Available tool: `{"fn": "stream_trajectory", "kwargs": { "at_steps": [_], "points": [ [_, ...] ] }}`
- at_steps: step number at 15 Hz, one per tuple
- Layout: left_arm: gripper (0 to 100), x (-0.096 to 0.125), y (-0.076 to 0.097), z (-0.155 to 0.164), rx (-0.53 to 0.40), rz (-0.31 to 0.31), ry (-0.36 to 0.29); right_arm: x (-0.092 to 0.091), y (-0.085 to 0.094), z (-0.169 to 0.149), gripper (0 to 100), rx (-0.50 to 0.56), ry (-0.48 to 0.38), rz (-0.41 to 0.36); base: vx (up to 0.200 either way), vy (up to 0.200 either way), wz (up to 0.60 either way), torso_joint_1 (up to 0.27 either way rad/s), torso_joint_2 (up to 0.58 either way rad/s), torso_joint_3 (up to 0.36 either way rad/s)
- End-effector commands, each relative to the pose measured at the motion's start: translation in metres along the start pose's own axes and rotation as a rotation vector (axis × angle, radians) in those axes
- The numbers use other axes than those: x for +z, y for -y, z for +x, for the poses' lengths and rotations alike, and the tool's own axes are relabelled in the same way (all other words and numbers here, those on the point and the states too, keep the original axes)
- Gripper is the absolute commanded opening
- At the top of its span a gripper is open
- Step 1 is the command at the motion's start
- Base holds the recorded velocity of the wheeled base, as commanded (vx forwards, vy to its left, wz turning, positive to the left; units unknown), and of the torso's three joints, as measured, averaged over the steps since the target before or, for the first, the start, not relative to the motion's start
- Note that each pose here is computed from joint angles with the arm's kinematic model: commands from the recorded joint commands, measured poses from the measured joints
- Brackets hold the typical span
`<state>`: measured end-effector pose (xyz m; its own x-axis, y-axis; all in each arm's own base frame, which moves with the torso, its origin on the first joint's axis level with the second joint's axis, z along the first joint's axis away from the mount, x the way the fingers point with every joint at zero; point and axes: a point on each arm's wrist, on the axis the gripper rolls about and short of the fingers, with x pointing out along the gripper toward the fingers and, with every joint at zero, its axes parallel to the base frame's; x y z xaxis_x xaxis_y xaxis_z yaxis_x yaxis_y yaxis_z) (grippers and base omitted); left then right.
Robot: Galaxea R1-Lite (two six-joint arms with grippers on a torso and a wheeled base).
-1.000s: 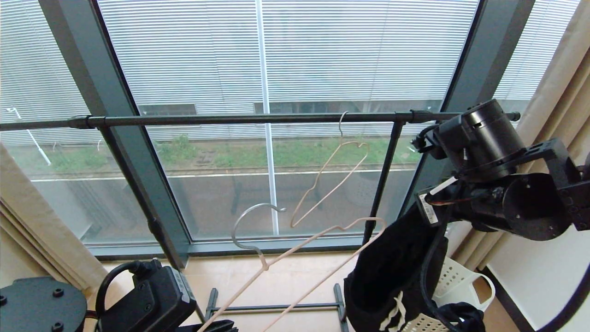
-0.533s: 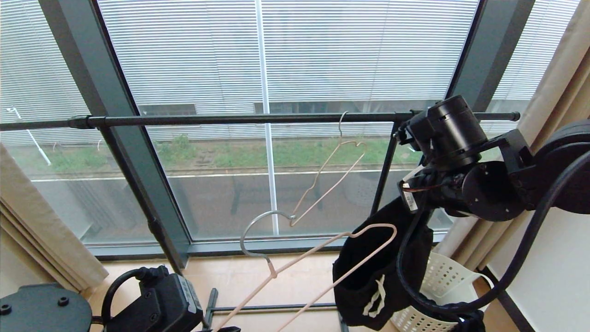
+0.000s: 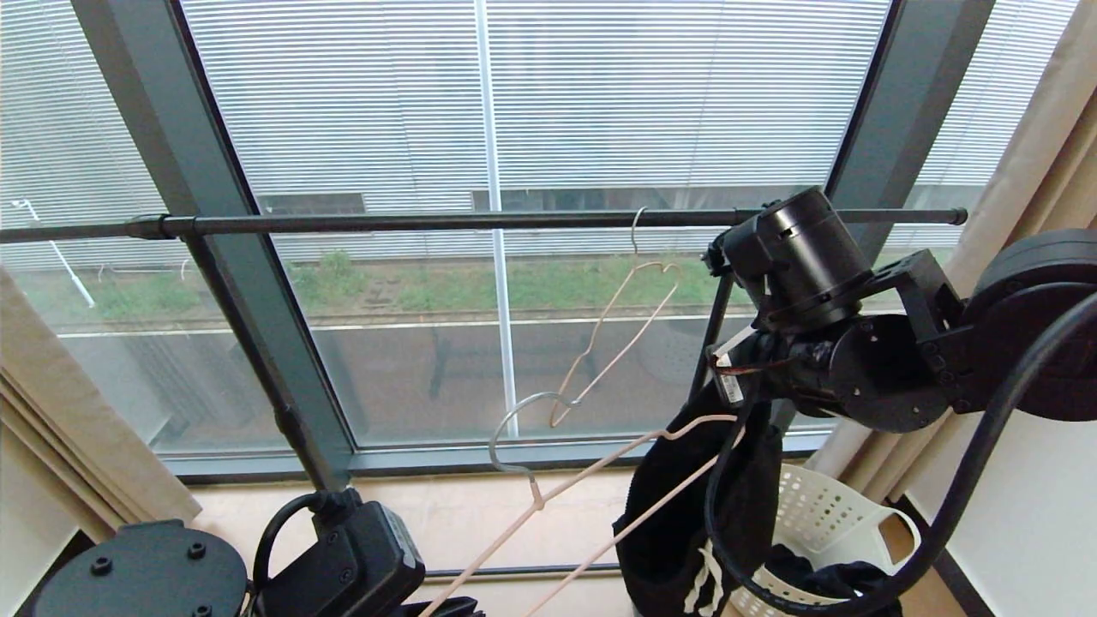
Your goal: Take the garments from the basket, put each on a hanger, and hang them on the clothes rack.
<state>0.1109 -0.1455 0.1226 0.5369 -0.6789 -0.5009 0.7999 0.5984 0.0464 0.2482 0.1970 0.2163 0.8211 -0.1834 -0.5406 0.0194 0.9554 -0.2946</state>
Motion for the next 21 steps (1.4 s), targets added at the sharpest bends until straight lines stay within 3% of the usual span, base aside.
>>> {"fn": "stream_trajectory", "kwargs": {
  "at_steps": [1, 12, 21],
  "points": [
    [0, -0.004, 0.0, 0.007, 0.001, -0.001, -0.032, -0.002, -0.006, -0.005, 0, 0.018, 0.006, -0.002, 0.0, 0.0, 0.0, 0.0, 0.0, 0.0],
    [0, 0.0, -0.01, 0.016, 0.052, -0.075, -0.037, -0.01, -0.032, -0.04, 0, 0.097, 0.062, -0.015, 0.0, 0.0, 0.0, 0.0, 0.0, 0.0],
    [0, 0.01, -0.042, 0.011, 0.211, -0.137, 0.014, -0.002, -0.026, -0.04, 0, 0.02, 0.075, -0.019, 0.0, 0.0, 0.0, 0.0, 0.0, 0.0]
  ]
}}
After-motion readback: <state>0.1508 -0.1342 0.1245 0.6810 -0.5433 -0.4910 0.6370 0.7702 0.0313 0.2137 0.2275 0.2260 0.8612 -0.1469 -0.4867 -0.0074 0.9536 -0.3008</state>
